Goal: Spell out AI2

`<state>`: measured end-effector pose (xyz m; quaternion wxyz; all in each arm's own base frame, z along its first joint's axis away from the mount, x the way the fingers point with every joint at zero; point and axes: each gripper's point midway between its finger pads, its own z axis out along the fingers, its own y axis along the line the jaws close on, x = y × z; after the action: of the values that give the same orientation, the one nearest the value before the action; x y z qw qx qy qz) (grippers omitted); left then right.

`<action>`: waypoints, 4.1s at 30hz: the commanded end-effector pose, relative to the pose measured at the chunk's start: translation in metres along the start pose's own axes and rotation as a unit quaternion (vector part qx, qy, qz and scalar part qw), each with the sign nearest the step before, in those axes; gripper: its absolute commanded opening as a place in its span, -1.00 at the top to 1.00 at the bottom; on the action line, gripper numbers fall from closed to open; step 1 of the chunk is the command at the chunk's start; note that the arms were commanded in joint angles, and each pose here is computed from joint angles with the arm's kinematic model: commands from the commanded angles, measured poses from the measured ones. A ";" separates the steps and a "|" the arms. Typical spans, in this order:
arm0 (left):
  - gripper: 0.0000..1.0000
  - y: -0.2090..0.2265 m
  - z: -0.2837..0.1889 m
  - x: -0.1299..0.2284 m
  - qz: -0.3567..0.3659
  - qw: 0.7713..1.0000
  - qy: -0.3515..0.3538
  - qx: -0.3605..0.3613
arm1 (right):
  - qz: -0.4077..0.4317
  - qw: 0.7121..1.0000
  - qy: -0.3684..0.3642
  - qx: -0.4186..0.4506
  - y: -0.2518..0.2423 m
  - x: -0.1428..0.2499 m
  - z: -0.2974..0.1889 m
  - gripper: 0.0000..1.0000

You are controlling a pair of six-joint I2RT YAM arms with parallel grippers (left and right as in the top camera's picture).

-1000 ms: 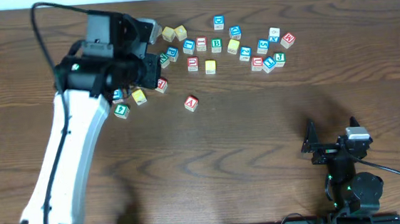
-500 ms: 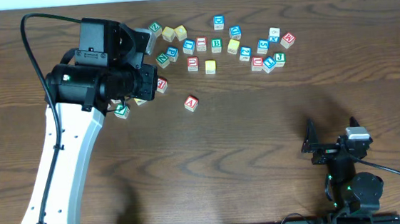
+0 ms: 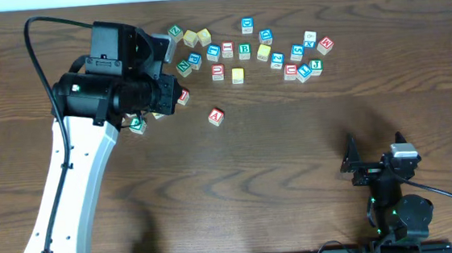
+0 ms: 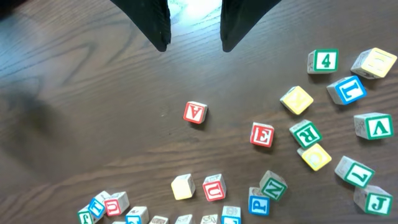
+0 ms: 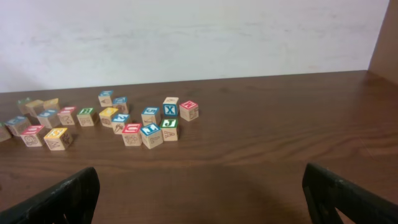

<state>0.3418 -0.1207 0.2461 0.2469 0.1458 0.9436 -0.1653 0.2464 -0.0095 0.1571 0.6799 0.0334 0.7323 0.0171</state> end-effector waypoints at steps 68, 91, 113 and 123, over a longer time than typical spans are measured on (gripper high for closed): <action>-1.00 0.145 0.000 -0.005 -0.168 0.973 -0.035 -0.154 | -0.085 0.867 0.433 -0.231 0.322 0.045 0.303 -0.47; -1.00 0.145 0.000 -0.005 -0.168 0.973 -0.035 -0.154 | 0.033 0.906 0.421 -0.022 0.275 0.104 0.353 0.03; -0.99 0.145 0.000 -0.005 -0.168 0.973 -0.035 -0.154 | 0.015 0.887 0.461 -0.035 0.279 0.136 0.339 0.33; -0.99 0.145 0.000 -0.005 -0.168 0.973 -0.035 -0.154 | -0.015 0.887 0.458 -0.052 0.279 0.135 0.339 0.46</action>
<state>0.3987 0.0085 0.2149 0.2695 -0.0591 0.9591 -0.0628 0.5846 0.2676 0.0223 0.2730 -0.0043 0.9599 0.0630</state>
